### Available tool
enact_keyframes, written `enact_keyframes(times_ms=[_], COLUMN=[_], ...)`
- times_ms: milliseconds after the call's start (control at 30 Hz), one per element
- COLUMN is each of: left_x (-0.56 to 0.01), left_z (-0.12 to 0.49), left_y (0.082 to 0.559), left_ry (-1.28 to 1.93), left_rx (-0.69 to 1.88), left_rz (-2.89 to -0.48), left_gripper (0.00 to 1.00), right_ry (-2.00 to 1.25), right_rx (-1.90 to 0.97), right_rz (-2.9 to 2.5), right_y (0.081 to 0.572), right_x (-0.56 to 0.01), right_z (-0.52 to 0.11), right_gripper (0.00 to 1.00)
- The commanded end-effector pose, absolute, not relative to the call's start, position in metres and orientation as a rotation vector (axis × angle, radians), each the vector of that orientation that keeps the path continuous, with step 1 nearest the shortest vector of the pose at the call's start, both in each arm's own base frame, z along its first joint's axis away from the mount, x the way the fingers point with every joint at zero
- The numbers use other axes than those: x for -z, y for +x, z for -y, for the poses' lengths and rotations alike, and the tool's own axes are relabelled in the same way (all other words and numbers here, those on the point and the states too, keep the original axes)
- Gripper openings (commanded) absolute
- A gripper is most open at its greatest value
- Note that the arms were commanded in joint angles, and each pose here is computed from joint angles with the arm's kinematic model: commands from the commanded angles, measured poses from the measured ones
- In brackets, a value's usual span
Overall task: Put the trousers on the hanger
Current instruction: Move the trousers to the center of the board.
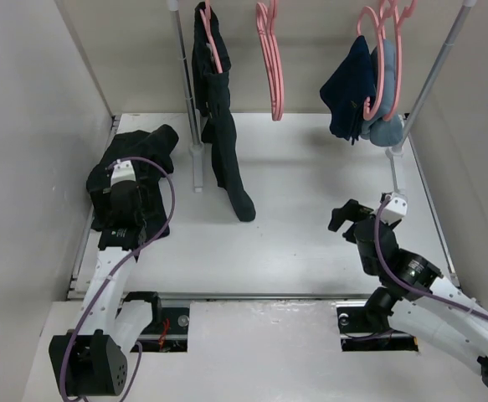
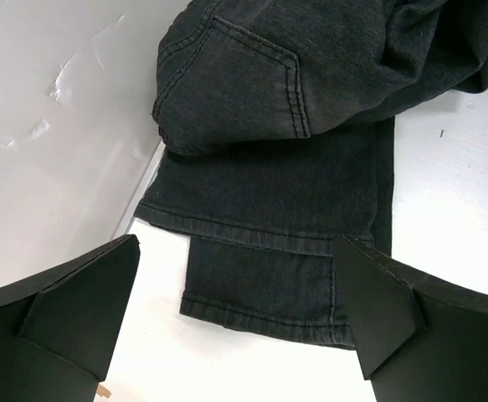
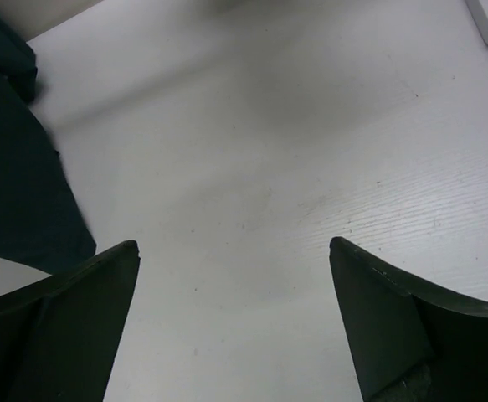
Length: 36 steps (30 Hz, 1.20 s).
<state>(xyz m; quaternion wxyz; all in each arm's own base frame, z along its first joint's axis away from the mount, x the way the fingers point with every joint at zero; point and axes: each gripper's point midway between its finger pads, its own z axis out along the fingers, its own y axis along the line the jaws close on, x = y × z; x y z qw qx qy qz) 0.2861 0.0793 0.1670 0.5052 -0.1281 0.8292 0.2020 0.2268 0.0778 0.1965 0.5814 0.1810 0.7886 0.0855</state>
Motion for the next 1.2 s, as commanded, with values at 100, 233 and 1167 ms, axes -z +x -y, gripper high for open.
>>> enact_keyframes(times_ms=[100,233,1167], left_x=[-0.168,-0.156,-0.177], left_z=[-0.077,-0.073,0.011], left_y=[0.299,0.318,0.304], left_ry=[-0.172,-0.066,0.929], left_rx=[-0.507,-0.517,-0.176], left_rz=[-2.011,-2.108,-2.08], left_gripper=[1.0,1.0,0.0], right_ry=[0.408,0.306,-0.179], right_rx=[-0.189,-0.126,-0.328], right_rz=[-1.808,-1.848,-1.938], right_y=[0.234,0.242,0.251], right_x=[-0.226,-0.232,-0.247], right_z=[-0.08,-0.089,-0.172], right_gripper=[1.0,1.0,0.97])
